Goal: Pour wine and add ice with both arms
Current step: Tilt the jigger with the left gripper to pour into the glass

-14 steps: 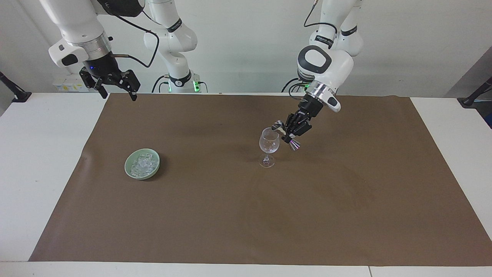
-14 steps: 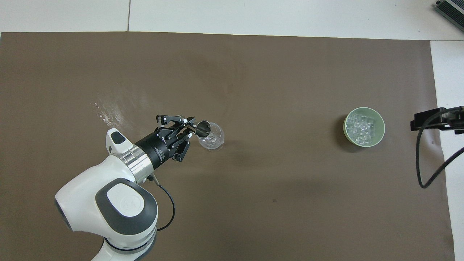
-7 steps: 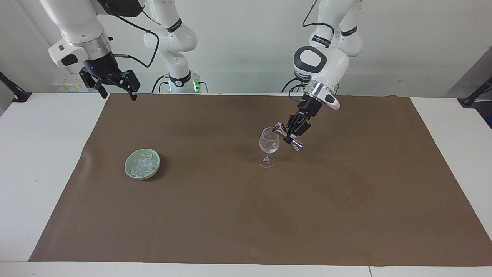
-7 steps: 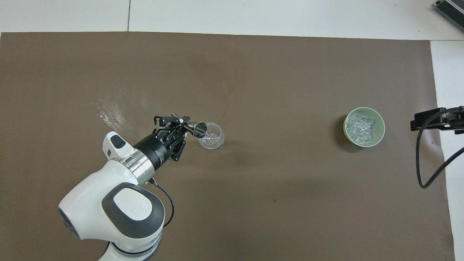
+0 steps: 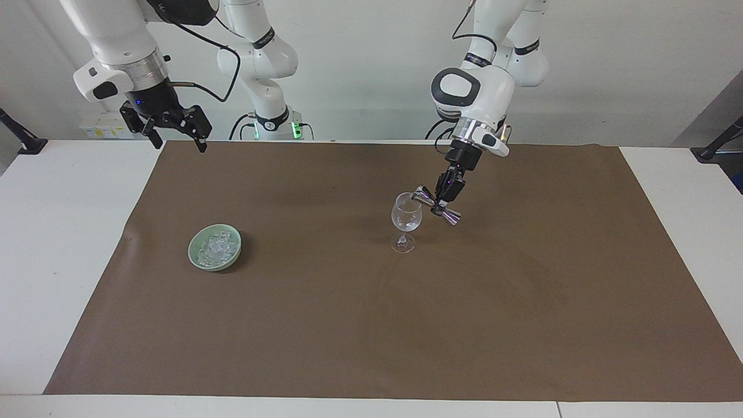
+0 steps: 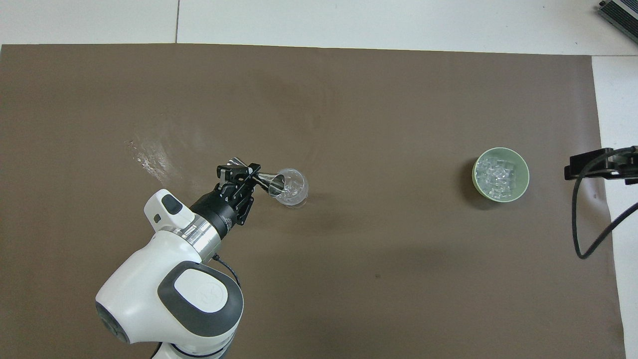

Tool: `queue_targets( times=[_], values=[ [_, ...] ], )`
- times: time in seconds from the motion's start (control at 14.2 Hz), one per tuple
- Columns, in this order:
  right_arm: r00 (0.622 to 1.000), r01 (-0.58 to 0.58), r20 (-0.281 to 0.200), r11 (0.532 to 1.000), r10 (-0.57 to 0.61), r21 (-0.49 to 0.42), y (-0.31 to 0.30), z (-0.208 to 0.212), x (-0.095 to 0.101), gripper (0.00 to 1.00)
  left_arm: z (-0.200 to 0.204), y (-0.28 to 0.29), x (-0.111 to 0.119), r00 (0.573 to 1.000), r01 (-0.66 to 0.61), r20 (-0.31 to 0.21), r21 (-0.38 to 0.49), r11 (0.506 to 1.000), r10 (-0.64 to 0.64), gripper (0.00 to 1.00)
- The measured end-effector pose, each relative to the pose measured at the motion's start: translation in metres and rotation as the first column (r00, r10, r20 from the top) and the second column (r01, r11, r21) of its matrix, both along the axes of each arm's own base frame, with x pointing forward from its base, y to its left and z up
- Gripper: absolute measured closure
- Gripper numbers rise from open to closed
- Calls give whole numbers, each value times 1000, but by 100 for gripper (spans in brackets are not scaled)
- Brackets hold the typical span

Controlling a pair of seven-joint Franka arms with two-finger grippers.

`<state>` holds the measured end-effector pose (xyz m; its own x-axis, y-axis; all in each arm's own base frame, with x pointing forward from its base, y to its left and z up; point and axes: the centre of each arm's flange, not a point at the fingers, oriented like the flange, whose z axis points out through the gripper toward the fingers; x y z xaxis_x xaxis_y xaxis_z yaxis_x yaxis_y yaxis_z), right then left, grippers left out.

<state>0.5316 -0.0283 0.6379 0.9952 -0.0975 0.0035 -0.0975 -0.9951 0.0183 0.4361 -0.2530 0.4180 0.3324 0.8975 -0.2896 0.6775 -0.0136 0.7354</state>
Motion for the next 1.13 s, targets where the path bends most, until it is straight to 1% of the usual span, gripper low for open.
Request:
queue_targets(
  times=[0.28,0.7,0.84,1.13],
  values=[
    [1000,0,0,1000,0,0,0,0,0,0,8,-5,1,999,-14,51,56,998,11,79],
    [1000,0,0,1000,0,0,0,0,0,0,17,-14,7,990,19,133,167,986,-41,79],
    [1000,0,0,1000,0,0,0,0,0,0,19,-19,8,985,38,156,201,979,-70,79],
    [1000,0,0,1000,0,0,0,0,0,0,21,-21,11,964,103,201,310,945,-171,79]
  ],
)
